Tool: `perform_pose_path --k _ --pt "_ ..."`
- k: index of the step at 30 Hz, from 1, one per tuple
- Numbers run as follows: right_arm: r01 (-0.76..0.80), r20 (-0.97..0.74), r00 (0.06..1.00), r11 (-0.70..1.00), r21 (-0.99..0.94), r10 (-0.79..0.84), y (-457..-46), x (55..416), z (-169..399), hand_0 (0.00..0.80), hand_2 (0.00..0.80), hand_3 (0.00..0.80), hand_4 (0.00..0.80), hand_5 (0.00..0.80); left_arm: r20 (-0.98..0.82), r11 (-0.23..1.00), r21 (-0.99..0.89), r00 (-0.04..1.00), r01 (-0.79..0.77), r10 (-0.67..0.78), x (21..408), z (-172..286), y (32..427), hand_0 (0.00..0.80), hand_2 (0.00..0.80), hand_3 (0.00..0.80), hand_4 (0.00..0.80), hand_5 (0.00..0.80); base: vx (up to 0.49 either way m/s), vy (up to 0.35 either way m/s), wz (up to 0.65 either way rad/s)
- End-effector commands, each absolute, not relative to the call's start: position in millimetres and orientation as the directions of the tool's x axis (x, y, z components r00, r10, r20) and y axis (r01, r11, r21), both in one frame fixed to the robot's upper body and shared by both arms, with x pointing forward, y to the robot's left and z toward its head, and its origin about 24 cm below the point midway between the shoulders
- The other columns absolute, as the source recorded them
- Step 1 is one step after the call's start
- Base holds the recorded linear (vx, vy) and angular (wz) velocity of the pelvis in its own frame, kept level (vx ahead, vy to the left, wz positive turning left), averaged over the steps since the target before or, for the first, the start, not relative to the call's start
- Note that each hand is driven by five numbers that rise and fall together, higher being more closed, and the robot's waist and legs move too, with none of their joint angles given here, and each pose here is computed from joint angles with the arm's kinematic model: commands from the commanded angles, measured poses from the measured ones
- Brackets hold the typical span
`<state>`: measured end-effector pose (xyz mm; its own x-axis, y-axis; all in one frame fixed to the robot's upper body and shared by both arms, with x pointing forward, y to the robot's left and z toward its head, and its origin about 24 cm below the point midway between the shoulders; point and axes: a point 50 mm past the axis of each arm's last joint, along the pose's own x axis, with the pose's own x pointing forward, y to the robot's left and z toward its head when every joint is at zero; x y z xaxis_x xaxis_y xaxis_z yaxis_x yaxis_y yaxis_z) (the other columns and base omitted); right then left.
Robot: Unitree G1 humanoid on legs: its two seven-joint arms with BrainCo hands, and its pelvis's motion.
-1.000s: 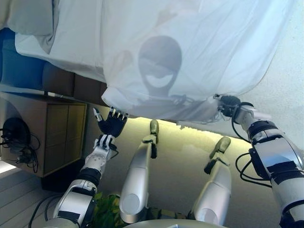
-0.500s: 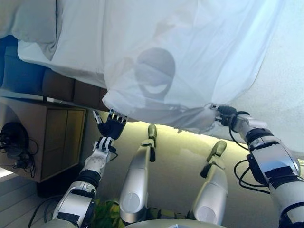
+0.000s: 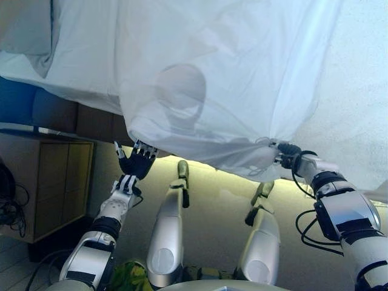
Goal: Make the bed neatly
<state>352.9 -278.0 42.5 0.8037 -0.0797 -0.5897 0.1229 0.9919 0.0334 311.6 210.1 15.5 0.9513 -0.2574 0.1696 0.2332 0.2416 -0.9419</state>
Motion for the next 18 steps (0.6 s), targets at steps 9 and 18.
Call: perform_pose_path --k 9,18 --pt "0.296 -0.706 0.605 0.927 -0.231 -0.369 -362 298 35 0.800 0.800 0.800 0.800 0.800 0.113 0.247 -0.963 0.994 0.106 0.013 358 93 284 0.000 0.000 0.000 0.000 0.000 -0.017 0.014 -0.08" --pt "0.321 -0.654 0.596 0.885 -0.337 -0.465 -384 293 52 0.800 0.800 0.800 0.800 0.800 0.046 0.240 -0.970 0.997 0.028 0.070 357 102 306 0.000 0.000 0.000 0.000 0.000 -0.026 0.028 -0.08"
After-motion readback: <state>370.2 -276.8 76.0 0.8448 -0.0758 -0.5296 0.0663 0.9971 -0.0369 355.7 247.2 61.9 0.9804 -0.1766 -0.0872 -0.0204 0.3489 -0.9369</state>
